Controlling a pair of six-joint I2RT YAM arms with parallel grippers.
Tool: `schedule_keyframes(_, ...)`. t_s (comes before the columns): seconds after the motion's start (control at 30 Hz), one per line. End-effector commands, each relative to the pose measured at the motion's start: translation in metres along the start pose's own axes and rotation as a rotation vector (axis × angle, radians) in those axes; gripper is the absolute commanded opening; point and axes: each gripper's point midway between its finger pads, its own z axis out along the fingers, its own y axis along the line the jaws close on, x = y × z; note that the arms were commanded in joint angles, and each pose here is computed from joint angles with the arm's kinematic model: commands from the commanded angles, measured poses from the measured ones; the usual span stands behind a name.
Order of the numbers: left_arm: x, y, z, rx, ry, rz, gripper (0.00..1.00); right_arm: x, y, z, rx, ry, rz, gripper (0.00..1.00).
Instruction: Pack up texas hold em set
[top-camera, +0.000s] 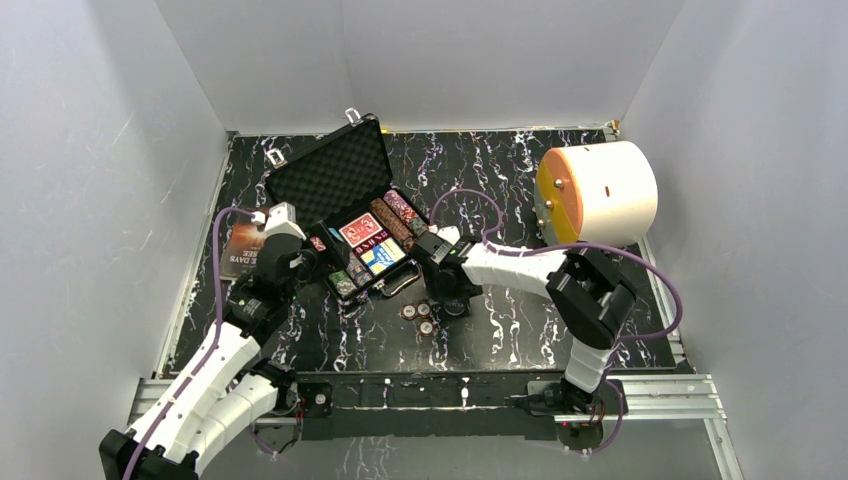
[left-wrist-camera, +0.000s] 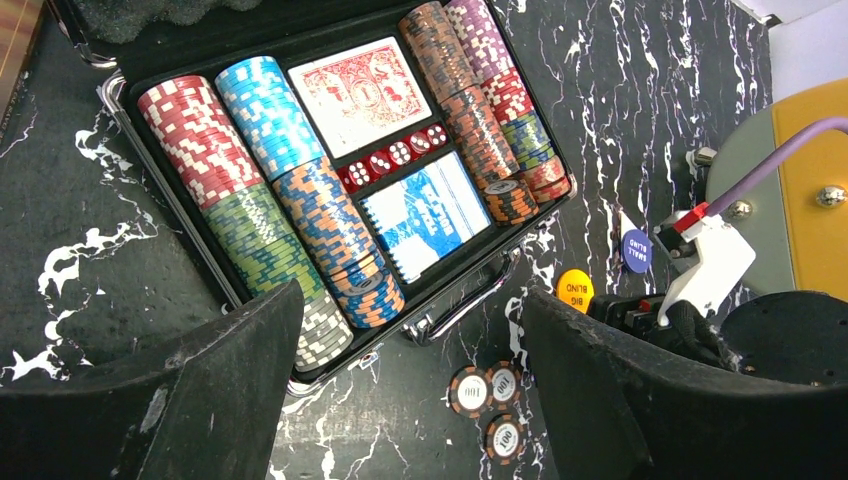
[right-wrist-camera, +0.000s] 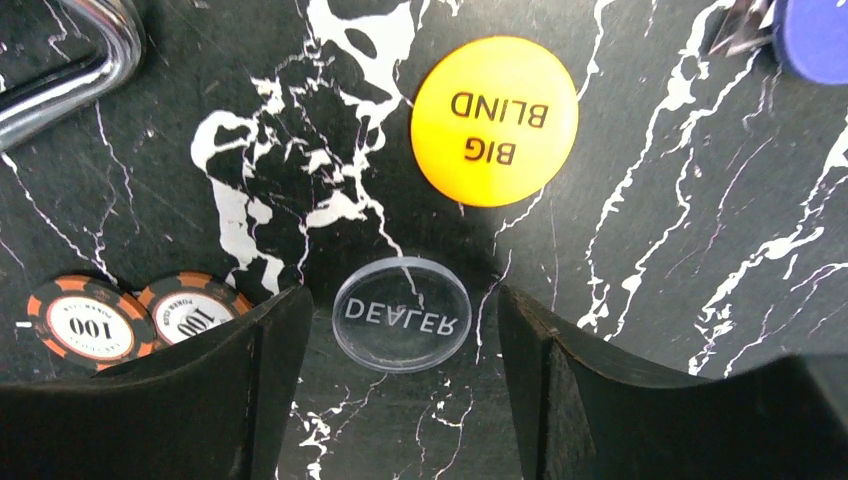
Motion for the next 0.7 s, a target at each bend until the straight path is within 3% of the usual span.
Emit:
schedule_keyframes(0.0, -0.007, 0.001, -0.001, -0.012, -0.024, 0.007, 0.8, 0.016, -0.003, -0.004, -0.031, 0.05, 0.011, 0.77)
schedule_keyframes(0.27, -0.007, -0.002, 0.001, -0.012, -0.016, 0.009, 0.8, 0.028, -0.003, 0.005, -0.078, 0.107, 0.042, 0.65)
schedule_keyframes(0.67, -0.006, -0.002, 0.002, -0.013, -0.013, 0.008, 0.8, 0.009, -0.009, -0.011, -0.096, 0.035, 0.064, 0.52)
